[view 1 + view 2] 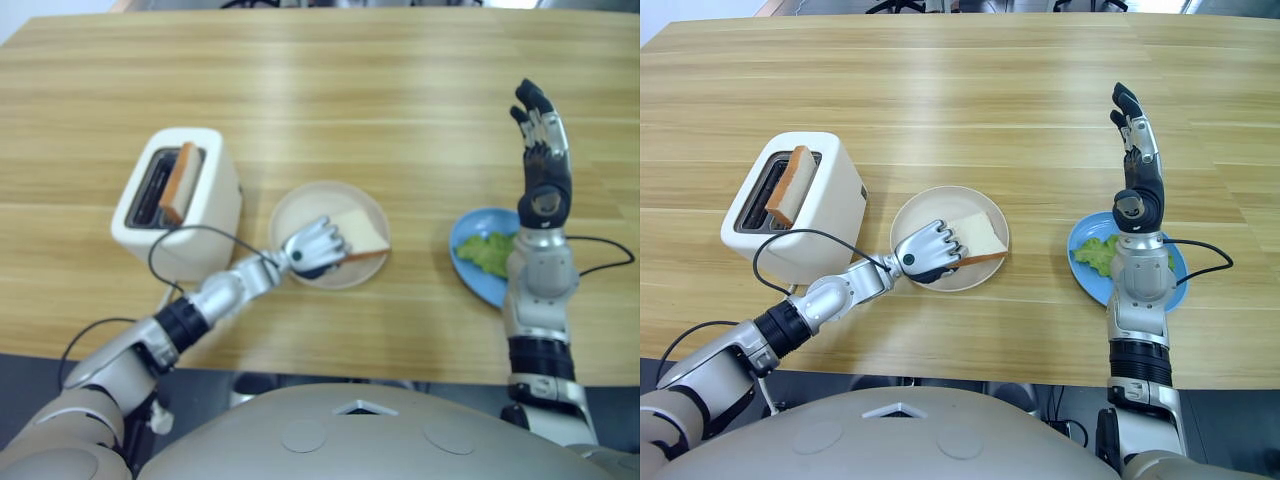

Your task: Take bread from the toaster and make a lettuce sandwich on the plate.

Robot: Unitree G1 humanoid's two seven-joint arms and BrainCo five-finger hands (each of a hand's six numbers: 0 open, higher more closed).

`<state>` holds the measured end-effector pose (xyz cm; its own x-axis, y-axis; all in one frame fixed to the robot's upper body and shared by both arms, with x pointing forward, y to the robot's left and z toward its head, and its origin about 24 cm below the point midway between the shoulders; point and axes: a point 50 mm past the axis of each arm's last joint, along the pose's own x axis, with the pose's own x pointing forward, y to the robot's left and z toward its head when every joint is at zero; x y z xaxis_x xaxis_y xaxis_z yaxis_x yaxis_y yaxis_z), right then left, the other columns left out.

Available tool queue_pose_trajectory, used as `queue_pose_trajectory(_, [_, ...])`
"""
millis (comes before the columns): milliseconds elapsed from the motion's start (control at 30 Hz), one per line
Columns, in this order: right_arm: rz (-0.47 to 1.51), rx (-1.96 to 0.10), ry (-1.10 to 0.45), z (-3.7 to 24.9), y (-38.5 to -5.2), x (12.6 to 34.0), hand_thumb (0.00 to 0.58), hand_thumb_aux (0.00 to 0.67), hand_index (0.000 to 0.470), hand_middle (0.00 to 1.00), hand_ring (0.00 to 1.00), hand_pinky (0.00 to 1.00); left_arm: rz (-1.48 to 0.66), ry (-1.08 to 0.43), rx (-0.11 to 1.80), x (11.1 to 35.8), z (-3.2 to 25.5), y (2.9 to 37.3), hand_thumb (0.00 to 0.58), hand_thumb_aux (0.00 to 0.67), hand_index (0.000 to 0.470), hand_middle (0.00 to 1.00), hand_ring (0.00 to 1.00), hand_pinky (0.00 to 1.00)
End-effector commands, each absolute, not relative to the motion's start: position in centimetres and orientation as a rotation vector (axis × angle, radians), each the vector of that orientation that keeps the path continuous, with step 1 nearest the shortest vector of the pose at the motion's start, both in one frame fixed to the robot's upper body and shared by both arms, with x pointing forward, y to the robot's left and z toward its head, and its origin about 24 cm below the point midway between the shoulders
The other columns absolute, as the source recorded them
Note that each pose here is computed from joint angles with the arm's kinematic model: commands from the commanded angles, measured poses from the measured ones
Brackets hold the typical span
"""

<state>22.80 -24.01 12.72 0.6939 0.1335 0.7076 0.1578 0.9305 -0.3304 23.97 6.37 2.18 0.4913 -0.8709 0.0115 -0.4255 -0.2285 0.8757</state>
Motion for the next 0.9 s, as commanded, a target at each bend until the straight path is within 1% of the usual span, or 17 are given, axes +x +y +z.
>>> queue_pose_trajectory(33, [-0.013,-0.396,-0.809,13.0,-24.2,22.5,0.000,0.000,0.000,0.00,0.00,0.00,-0.747,-0.932,1.941,23.4,0.1,8.2,0.580,0.670,0.460,0.66,0.66,0.66])
queue_pose_trajectory(100, [-0.012,-0.397,-0.809,13.0,-24.2,22.4,0.000,0.000,0.000,0.00,0.00,0.00,-0.735,-0.936,1.938,23.3,0.5,8.0,0.580,0.670,0.460,0.62,0.62,0.62])
queue_pose_trajectory(133, [-0.012,-0.397,-0.808,13.0,-24.2,22.4,0.000,0.000,0.000,0.00,0.00,0.00,-0.724,-0.939,1.939,23.2,0.8,7.9,0.580,0.670,0.460,0.62,0.62,0.62])
queue_pose_trajectory(167, [-0.013,-0.397,-0.809,13.0,-24.2,22.4,0.000,0.000,0.000,0.00,0.00,0.00,-0.714,-0.948,1.938,23.1,1.2,7.8,0.580,0.670,0.460,0.51,0.51,0.51])
queue_pose_trajectory(200, [-0.013,-0.397,-0.809,13.0,-24.2,22.4,0.000,0.000,0.000,0.00,0.00,0.00,-0.697,-0.951,1.934,23.1,1.6,7.7,0.580,0.670,0.460,0.50,0.50,0.50])
queue_pose_trajectory(333, [-0.012,-0.396,-0.807,13.0,-24.2,22.4,0.000,0.000,0.000,0.00,0.00,0.00,-0.627,-0.967,1.943,23.2,3.2,7.6,0.580,0.670,0.460,0.49,0.49,0.49])
queue_pose_trajectory(500, [-0.015,-0.394,-0.807,13.0,-24.2,22.4,0.000,0.000,0.000,0.00,0.00,0.00,-0.547,-0.998,1.963,23.6,4.9,7.7,0.580,0.670,0.460,0.51,0.51,0.51])
queue_pose_trajectory(633, [-0.018,-0.392,-0.806,12.9,-24.1,22.3,0.000,0.000,0.000,0.00,0.00,0.00,-0.504,-0.996,1.993,24.2,5.6,8.2,0.580,0.670,0.460,0.52,0.52,0.52])
queue_pose_trajectory(767, [-0.021,-0.390,-0.804,12.8,-24.0,22.3,0.000,0.000,0.000,0.00,0.00,0.00,-0.540,-0.964,2.050,24.7,4.8,9.0,0.580,0.670,0.460,0.53,0.53,0.53])
queue_pose_trajectory(900, [-0.020,-0.390,-0.803,12.8,-24.0,22.4,0.000,0.000,0.000,0.00,0.00,0.00,-0.673,-0.925,2.071,24.0,3.1,9.4,0.580,0.670,0.460,0.52,0.52,0.52])
